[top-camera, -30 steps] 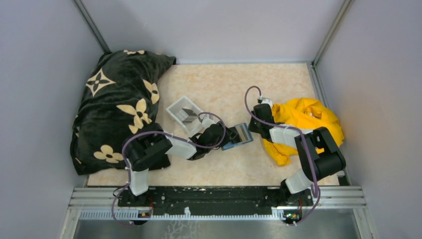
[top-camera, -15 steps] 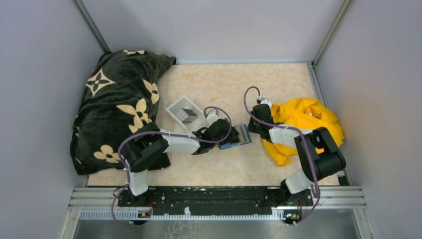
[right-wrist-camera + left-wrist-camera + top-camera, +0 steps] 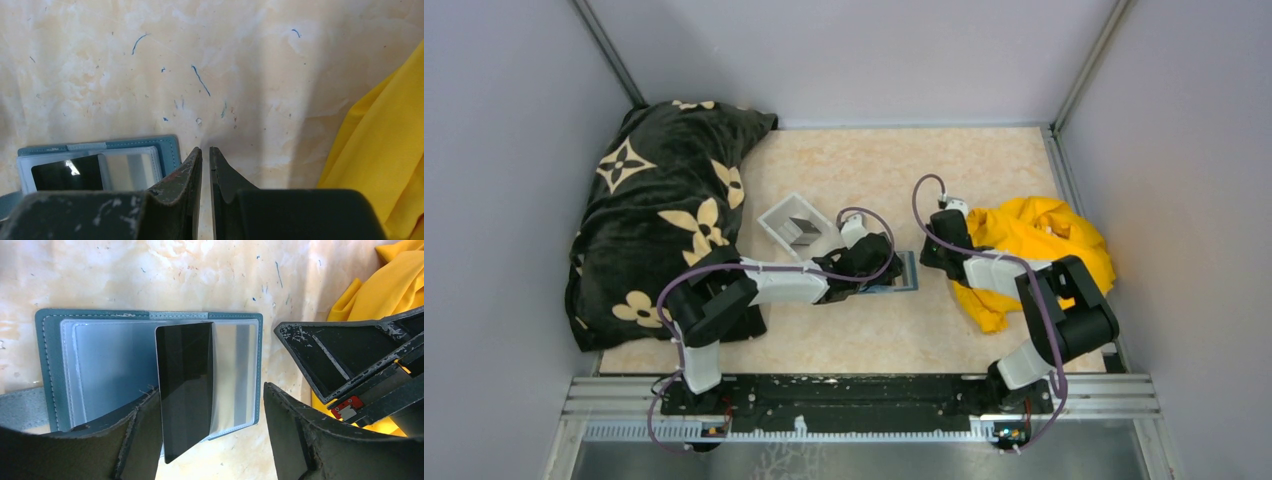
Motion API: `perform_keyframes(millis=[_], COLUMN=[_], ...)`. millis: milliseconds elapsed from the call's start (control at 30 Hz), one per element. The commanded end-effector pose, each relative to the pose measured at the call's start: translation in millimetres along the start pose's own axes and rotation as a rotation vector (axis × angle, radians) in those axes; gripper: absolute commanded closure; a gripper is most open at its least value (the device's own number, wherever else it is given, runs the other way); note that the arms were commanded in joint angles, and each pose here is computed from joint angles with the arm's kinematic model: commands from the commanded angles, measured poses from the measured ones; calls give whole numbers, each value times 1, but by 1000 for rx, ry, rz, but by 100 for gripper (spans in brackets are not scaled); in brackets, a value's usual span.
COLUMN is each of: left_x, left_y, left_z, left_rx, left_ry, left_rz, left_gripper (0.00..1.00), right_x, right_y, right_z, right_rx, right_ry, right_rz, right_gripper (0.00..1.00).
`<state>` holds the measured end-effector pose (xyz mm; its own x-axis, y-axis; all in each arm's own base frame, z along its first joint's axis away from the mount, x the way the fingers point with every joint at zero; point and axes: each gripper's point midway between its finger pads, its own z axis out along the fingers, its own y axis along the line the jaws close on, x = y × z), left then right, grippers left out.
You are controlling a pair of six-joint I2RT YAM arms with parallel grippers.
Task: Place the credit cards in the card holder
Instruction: Insert the credit card into the card holder.
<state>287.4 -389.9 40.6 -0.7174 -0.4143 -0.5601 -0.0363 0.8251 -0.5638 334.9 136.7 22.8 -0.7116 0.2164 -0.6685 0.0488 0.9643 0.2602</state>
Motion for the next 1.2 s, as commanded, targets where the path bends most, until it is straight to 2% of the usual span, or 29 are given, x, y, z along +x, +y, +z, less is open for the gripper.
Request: perform_keyframes(millis=[0, 133, 667, 900, 1167], left_x=[30, 34, 55, 41, 34], left_y=[97, 105, 128, 146, 149], left_z=[-4, -3, 2, -12, -17], left_rx=[-309, -335, -367, -436, -470], left_ry=[107, 125, 188, 122, 103], left_rz=[217, 252, 281, 270, 276], left_gripper=[23, 18, 16, 12, 11], right_x=[24, 27, 49, 56, 58], right_y=[-1, 8, 27, 21, 22], right_z=[-6, -5, -2, 2, 3], right_rx=[9, -4, -26, -8, -11], right_ry=[76, 81, 119, 133, 139], right_rz=[-38, -54, -78, -78, -74], right_gripper=[88, 89, 88, 88, 89])
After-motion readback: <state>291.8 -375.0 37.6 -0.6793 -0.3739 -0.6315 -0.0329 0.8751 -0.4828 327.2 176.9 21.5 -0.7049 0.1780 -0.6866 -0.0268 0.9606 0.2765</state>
